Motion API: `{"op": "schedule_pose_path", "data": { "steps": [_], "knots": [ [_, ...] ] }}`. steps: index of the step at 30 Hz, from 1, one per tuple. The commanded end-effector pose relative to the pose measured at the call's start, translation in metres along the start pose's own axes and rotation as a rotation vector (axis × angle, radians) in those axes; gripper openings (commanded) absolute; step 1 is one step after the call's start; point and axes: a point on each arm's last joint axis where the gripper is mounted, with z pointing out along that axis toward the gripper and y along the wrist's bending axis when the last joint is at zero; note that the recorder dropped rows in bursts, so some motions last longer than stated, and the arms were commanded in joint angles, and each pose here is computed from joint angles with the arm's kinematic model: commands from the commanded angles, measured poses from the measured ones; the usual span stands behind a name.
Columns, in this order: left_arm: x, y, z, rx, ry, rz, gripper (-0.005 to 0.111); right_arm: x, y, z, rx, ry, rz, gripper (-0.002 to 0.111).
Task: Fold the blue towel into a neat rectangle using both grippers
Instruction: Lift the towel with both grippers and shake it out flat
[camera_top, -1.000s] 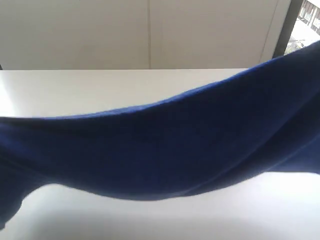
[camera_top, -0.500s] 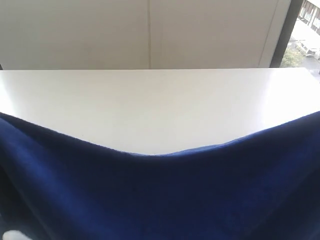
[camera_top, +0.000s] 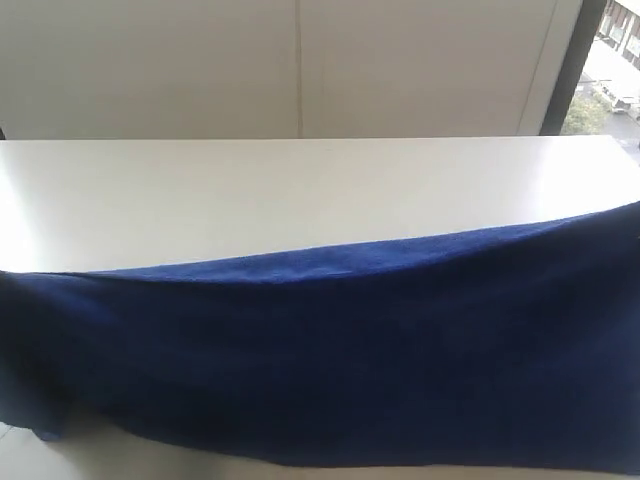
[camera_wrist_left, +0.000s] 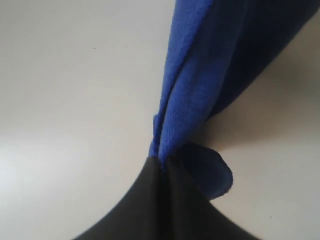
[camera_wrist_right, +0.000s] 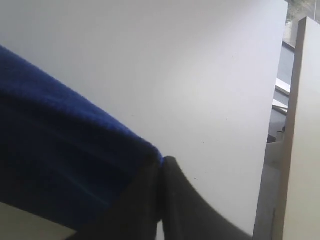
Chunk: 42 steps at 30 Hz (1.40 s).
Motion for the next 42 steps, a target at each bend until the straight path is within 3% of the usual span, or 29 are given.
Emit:
{"op": "schedule_pose_path", "data": {
  "steps": [1, 9, 15, 22, 29, 34, 39, 42],
  "knots": [
    [0.006, -0.016, -0.019, 0.081, 0.018, -0.001, 0.000, 0.007, -0.001, -0.010, 0.007, 0.002, 0.032, 0.000],
    [0.021, -0.045, -0.045, 0.222, 0.035, -0.003, 0.000, 0.021, -0.001, -0.032, -0.012, -0.014, 0.072, 0.000],
    [0.026, -0.048, -0.053, 0.179, 0.021, 0.026, 0.000, 0.029, -0.002, -0.041, -0.011, 0.004, 0.080, 0.000],
    [0.019, -0.035, -0.051, 0.029, -0.051, 0.031, 0.000, 0.021, -0.002, -0.022, 0.031, -0.026, 0.032, 0.000],
    [0.018, -0.020, -0.021, -0.112, -0.095, 0.036, 0.000, 0.008, 0.003, 0.016, 0.044, -0.021, -0.035, 0.000],
    [0.022, -0.022, -0.005, -0.071, -0.060, 0.002, 0.000, 0.006, 0.001, 0.026, 0.070, 0.000, -0.012, 0.000],
    [0.022, -0.027, -0.028, -0.077, -0.078, -0.056, 0.000, 0.018, -0.004, 0.006, 0.114, 0.017, -0.008, 0.000],
    [0.026, -0.036, -0.041, -0.014, -0.057, -0.075, 0.000, 0.026, -0.006, -0.011, 0.115, -0.005, 0.025, 0.000]
  ]
}}
